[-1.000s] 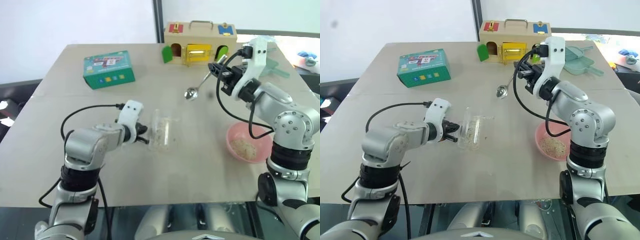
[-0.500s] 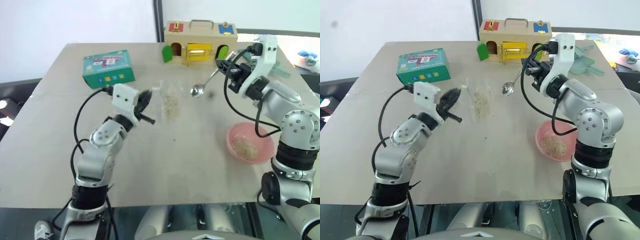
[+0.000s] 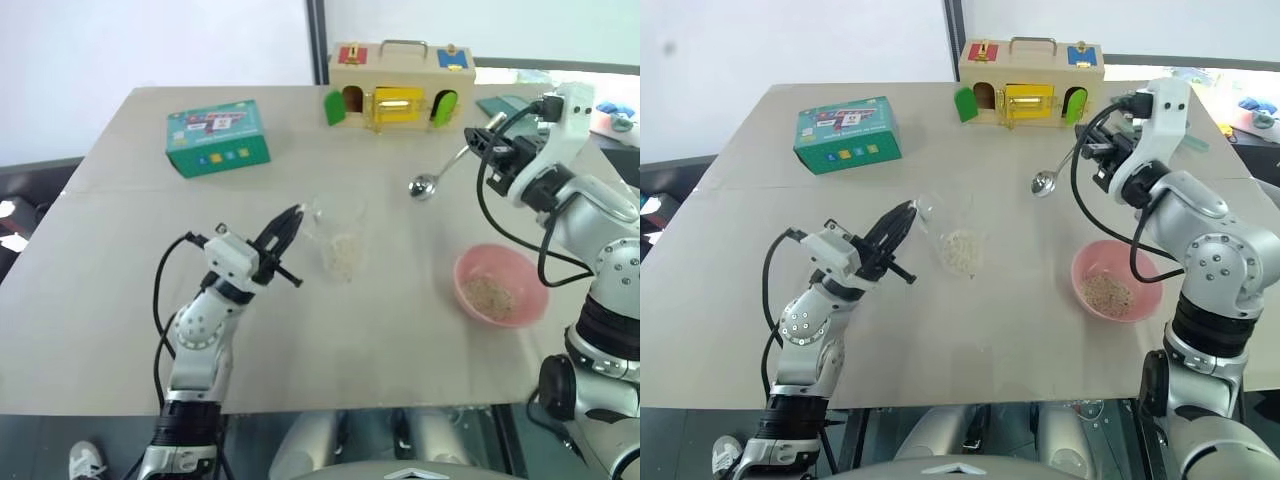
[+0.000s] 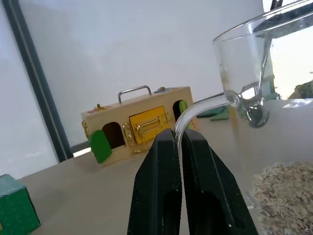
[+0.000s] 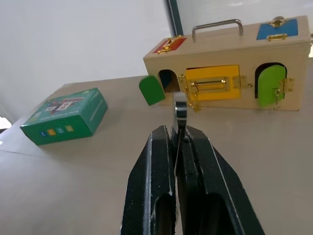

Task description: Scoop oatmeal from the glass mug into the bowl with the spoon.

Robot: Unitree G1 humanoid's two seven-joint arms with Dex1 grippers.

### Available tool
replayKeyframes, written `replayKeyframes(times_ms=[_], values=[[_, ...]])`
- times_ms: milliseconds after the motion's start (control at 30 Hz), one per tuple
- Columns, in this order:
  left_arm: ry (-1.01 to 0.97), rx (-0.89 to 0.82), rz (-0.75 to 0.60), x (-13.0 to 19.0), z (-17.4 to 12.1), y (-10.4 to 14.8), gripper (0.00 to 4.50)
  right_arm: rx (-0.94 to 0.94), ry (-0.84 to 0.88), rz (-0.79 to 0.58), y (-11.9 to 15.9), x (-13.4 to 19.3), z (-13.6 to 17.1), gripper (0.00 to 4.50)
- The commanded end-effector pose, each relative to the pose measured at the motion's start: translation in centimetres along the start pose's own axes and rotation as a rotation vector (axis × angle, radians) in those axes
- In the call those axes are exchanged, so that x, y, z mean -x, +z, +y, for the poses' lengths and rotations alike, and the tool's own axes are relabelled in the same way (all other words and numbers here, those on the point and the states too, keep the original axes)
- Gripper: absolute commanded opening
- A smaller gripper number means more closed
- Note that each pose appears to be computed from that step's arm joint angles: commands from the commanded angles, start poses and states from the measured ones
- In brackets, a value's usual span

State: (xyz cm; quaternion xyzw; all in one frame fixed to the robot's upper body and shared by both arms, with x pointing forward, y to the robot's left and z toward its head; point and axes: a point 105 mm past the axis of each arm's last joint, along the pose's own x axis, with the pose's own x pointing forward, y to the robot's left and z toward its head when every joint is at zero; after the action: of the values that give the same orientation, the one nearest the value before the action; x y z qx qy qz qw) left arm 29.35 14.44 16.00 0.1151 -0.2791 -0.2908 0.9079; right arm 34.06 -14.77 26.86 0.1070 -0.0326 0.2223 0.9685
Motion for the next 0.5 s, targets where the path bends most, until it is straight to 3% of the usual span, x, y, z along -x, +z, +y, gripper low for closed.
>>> replayKeyframes(times_ms=[33,300,500], values=[[-0.026,-0.015,-0.029,0.2,-1.0,0.1,0.03,0.029,0.003,-0.055,1.5,1.0,0.3,0.0],[-0.06,0.005,0.034,1.1,-2.7,-1.6,0.03,0.033,0.001,-0.045,1.4,1.1,0.5,0.0],[-0.092,-0.038,0.068,2.6,-2.2,-2.3,0.03,0.033,-0.001,-0.04,1.2,1.3,0.6,0.0]])
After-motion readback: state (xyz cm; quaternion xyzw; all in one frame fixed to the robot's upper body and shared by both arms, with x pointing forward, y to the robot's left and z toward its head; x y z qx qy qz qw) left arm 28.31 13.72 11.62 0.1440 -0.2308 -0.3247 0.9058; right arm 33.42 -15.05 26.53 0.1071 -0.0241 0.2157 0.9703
